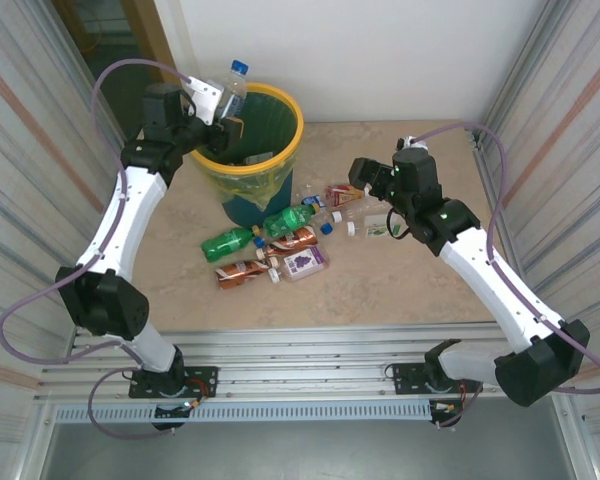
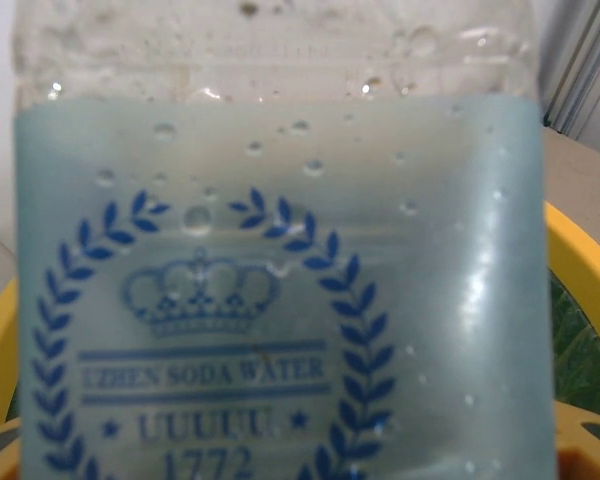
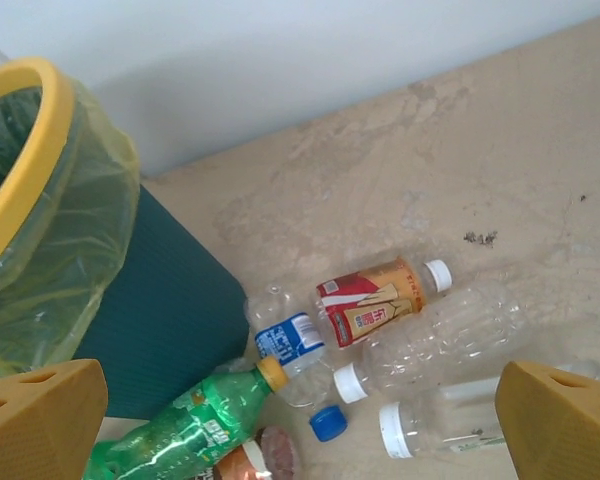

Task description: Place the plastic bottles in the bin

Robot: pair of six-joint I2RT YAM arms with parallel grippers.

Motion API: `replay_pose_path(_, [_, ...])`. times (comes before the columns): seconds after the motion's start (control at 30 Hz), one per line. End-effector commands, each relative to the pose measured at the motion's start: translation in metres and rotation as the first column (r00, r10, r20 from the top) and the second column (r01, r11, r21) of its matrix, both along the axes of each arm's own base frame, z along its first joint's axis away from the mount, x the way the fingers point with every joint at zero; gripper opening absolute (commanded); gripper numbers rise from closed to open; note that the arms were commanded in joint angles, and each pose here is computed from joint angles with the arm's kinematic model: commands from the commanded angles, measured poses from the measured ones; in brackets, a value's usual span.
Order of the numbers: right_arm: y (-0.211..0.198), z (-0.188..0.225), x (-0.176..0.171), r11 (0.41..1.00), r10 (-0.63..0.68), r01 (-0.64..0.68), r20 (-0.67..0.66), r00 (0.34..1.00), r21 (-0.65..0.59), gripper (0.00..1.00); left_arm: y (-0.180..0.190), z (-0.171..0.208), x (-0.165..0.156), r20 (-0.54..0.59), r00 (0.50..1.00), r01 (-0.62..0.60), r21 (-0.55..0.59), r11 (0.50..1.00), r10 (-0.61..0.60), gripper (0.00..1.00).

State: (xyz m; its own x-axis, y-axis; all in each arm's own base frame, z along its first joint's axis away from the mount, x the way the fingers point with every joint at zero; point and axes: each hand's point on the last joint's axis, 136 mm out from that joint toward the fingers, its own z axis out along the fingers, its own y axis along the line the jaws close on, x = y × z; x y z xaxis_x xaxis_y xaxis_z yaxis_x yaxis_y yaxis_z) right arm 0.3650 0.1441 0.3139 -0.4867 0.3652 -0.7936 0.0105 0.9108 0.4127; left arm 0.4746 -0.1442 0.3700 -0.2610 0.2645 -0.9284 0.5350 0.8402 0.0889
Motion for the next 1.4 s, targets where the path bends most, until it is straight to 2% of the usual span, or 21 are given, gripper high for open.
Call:
replay_pose_path(0.0, [-0.008, -0.008, 0.000, 0.999, -0.032, 0.032, -0.024, 0.999, -0.001, 0.98, 0.003, 0.003, 0.002, 0.000, 1.000, 0.025, 0.029, 0.999, -0.025, 0.00])
replay_pose_path(0.13, [-0.013, -0.016, 0.003, 0.999, -0.053, 0.053, -0.048, 0.997, -0.005, 0.98, 0.006, -0.002, 0.005, -0.023, 0.999, 0.023, 0.060, 0.998, -0.022, 0.00])
replay_pose_path(0.37, [-0.014, -0.023, 0.001, 0.999, -0.045, 0.044, -0.091, 0.995, -0.016, 0.98, 0.006, -0.017, 0.016, -0.051, 0.998, 0.031, 0.063, 0.998, -0.028, 0.00])
replay_pose_path(0.73, [-0.032, -0.034, -0.006, 0.993, -0.106, 0.099, -0.146, 0.984, -0.057, 0.98, -0.002, -0.036, 0.027, -0.101, 0.992, 0.078, 0.070, 0.994, -0.071, 0.01])
replay_pose_path(1.1, [-0.042, -0.070, 0.000, 0.988, -0.143, 0.124, -0.262, 0.955, -0.087, 0.98, -0.002, -0.064, 0.034, -0.165, 0.984, 0.078, 0.090, 0.993, -0.063, 0.22])
replay_pose_path(1.27, [-0.044, -0.095, 0.009, 0.987, -0.138, 0.103, -0.335, 0.932, -0.119, 0.98, -0.001, -0.068, 0.037, -0.176, 0.982, 0.081, 0.099, 0.992, -0.063, 0.42])
replay_pose_path(1.37, [-0.044, -0.110, 0.019, 0.992, -0.100, 0.060, -0.383, 0.918, -0.114, 0.98, -0.002, -0.067, 0.037, -0.174, 0.982, 0.083, 0.095, 0.992, -0.066, 0.49])
